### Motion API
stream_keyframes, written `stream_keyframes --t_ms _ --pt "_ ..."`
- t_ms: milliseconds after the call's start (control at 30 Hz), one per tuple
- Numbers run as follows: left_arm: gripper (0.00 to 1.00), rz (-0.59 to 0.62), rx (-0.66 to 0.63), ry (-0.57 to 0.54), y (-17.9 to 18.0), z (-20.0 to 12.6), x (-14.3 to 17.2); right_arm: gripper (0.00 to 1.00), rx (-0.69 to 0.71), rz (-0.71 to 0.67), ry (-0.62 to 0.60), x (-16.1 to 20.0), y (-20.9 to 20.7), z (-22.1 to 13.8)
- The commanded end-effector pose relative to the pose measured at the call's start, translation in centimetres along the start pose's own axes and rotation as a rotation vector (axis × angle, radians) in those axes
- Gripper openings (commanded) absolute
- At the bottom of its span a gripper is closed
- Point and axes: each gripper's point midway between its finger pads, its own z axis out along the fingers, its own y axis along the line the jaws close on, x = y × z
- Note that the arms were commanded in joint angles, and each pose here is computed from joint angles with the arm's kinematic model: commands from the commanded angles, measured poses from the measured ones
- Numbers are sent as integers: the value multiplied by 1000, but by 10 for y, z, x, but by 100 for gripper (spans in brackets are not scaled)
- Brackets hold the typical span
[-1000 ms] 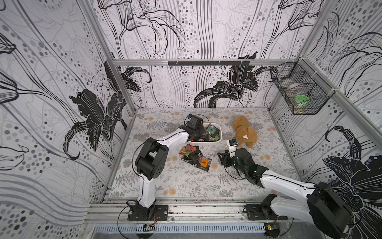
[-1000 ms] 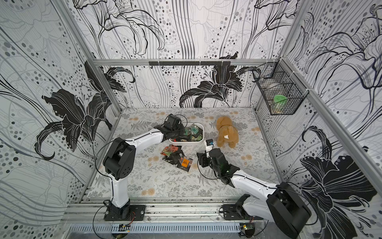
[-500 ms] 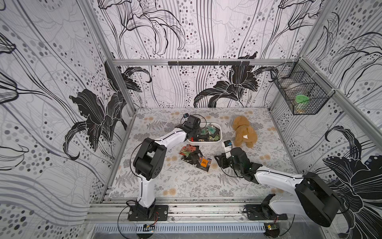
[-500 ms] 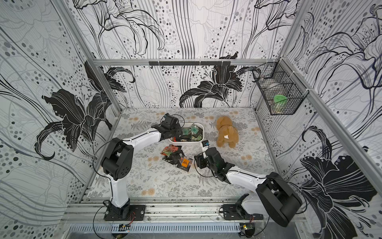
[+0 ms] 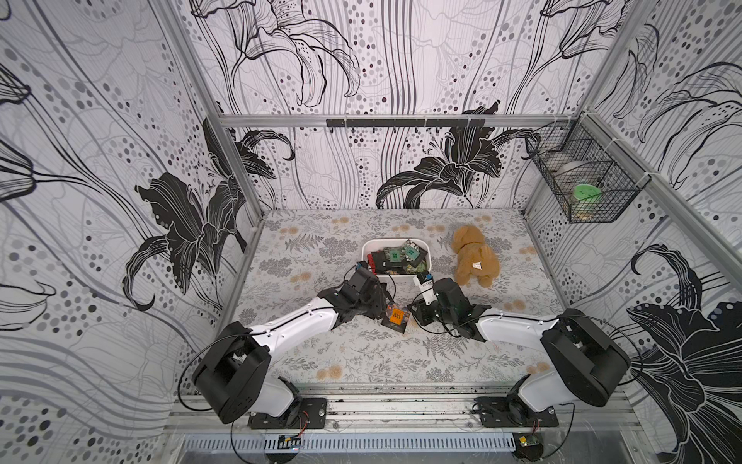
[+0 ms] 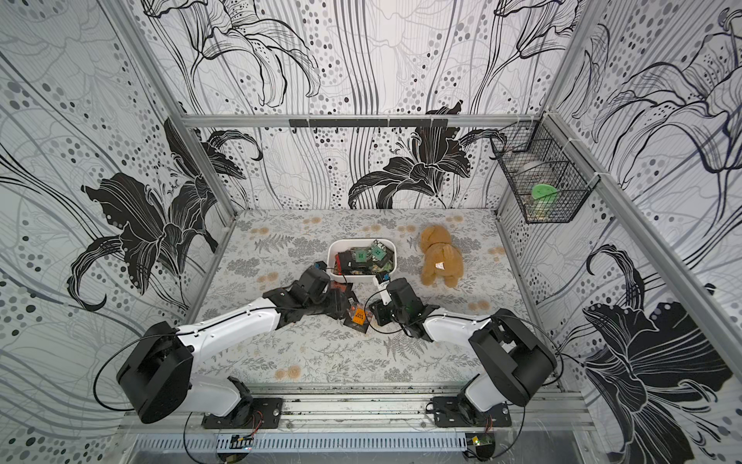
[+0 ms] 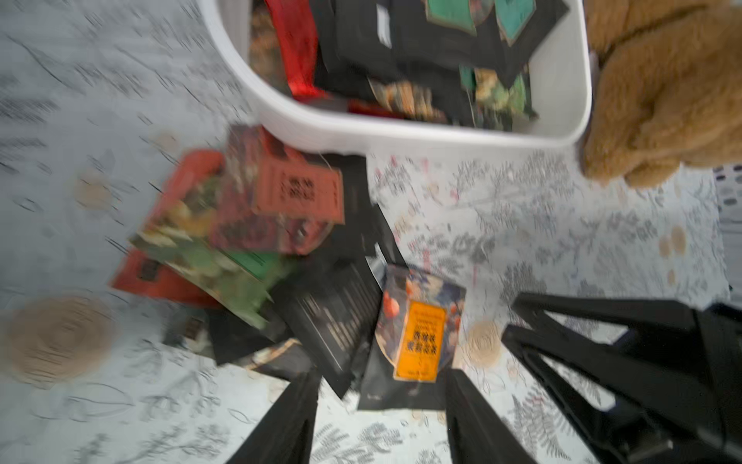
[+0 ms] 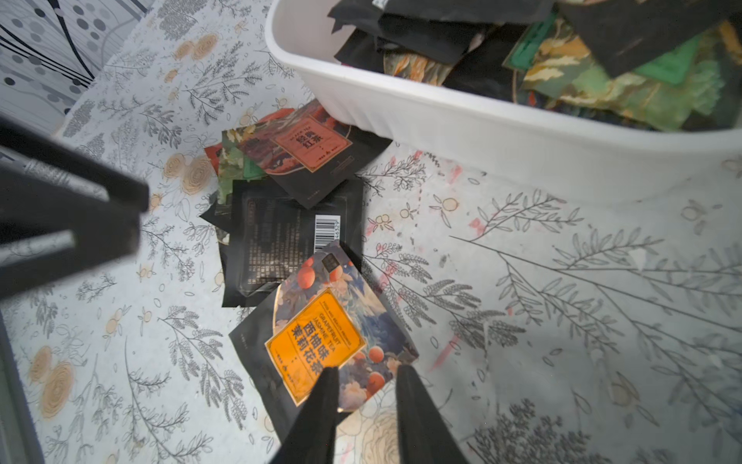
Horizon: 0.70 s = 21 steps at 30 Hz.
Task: Put the tea bags into the storage box
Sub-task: Pick up the tea bag from the center of the board.
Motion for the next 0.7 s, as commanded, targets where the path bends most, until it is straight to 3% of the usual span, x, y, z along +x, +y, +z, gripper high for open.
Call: stream_keyframes --t_ms 0,367,667 --pt "51 -24 83 -22 -14 2 2 22 -27 -10 60 7 7 7" --pt "47 -54 150 45 -23 29 25 13 -5 -14 154 22 6 25" --pt "46 -82 112 70 -10 44 38 11 10 -7 203 32 2 32"
